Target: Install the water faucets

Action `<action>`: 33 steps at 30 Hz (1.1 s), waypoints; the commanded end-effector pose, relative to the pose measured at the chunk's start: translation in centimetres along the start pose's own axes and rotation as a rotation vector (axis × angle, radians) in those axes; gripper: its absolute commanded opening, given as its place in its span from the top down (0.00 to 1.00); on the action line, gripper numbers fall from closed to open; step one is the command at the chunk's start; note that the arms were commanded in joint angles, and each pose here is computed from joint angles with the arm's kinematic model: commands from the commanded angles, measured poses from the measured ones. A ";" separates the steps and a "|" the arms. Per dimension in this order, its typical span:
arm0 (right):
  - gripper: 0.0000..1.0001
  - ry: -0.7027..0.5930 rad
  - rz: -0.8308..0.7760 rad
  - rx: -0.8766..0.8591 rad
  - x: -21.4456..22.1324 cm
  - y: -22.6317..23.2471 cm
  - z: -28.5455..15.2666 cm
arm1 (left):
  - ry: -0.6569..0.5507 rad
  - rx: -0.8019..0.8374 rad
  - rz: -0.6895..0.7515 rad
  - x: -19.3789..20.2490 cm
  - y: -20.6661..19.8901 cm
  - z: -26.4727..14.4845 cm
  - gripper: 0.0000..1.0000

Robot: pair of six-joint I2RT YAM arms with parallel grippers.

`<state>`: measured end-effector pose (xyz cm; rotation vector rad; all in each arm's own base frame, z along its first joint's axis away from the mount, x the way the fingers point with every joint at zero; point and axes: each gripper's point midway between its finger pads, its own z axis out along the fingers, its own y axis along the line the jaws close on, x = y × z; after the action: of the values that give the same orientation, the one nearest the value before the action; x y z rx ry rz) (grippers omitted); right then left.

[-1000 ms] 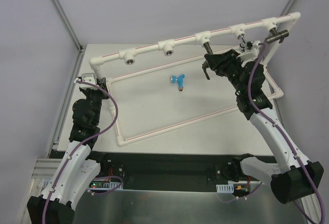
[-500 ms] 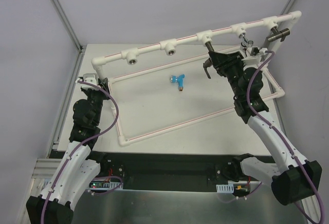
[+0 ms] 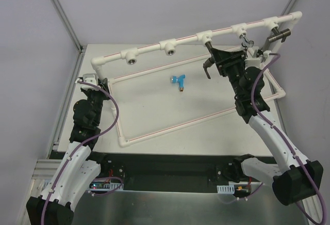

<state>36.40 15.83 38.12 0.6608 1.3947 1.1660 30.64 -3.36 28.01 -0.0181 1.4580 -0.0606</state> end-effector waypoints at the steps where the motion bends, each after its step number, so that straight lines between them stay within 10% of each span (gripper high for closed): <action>1: 0.47 0.048 -0.092 -0.048 -0.6 3.7 -1.0 | -0.063 0.084 -0.049 -2.1 -1.8 -0.1 1.00; 8: 0.11 0.053 -0.512 0.007 -3.2 5.1 -3.3 | -0.063 0.084 -0.049 -2.0 -1.8 -0.1 1.00; 26: 0.04 0.625 -2.231 0.010 -4.6 4.7 -7.6 | -0.060 0.082 -0.044 -2.0 -1.8 -0.1 1.00; 33: 0.04 0.720 -2.618 0.054 -3.2 3.0 -6.6 | -0.068 0.076 -0.039 -2.2 -1.7 -0.2 1.00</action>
<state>29.44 14.82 40.13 -1.3709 1.4558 -0.5468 30.58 -3.33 28.03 -0.0188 1.4576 -0.0596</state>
